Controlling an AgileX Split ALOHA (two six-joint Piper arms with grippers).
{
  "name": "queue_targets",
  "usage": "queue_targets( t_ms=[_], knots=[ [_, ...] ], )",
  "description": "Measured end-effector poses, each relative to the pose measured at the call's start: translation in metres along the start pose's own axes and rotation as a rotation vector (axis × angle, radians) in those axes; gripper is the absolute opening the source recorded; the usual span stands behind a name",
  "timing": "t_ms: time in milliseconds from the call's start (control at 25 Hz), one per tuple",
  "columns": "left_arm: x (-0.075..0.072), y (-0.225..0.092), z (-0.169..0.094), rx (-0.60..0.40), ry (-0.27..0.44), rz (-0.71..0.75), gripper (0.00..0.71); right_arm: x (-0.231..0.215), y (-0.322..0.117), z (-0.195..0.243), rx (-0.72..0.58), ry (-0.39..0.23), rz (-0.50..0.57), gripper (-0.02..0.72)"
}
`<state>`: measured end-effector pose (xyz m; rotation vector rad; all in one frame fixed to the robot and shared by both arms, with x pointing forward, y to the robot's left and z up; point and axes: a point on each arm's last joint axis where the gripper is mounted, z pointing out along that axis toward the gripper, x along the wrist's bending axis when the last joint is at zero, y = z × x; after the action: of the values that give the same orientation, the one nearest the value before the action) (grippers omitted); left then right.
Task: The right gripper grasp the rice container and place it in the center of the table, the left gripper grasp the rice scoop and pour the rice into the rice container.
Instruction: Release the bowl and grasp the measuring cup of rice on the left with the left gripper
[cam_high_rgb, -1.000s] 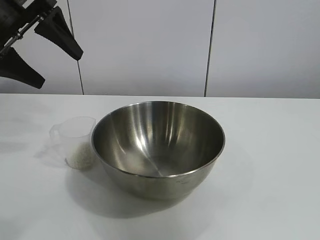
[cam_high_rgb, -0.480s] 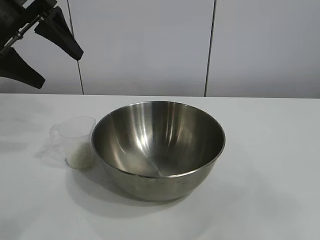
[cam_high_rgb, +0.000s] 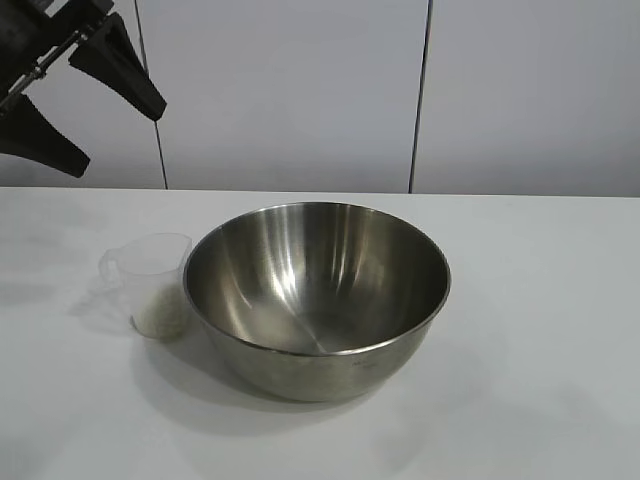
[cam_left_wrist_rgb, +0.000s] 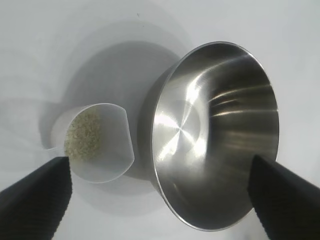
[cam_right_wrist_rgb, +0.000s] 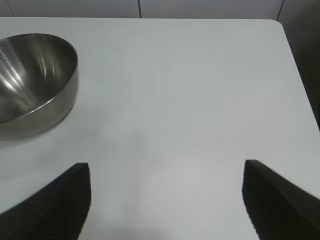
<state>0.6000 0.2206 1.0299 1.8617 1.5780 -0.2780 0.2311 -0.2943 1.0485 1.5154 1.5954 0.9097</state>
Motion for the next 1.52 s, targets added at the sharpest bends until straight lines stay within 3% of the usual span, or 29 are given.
queue_targets(
  t_ms=[1080,1520],
  knots=[
    [0.000,0.000,0.000,-0.002,0.001,0.000,0.687,-0.002,-0.004,0.005,0.022,-0.026,0.050,0.568],
    [0.006,0.013,-0.001,-0.148,0.064,-0.005,0.687,-0.003,-0.004,0.005,0.022,-0.027,0.050,0.568]
  ],
)
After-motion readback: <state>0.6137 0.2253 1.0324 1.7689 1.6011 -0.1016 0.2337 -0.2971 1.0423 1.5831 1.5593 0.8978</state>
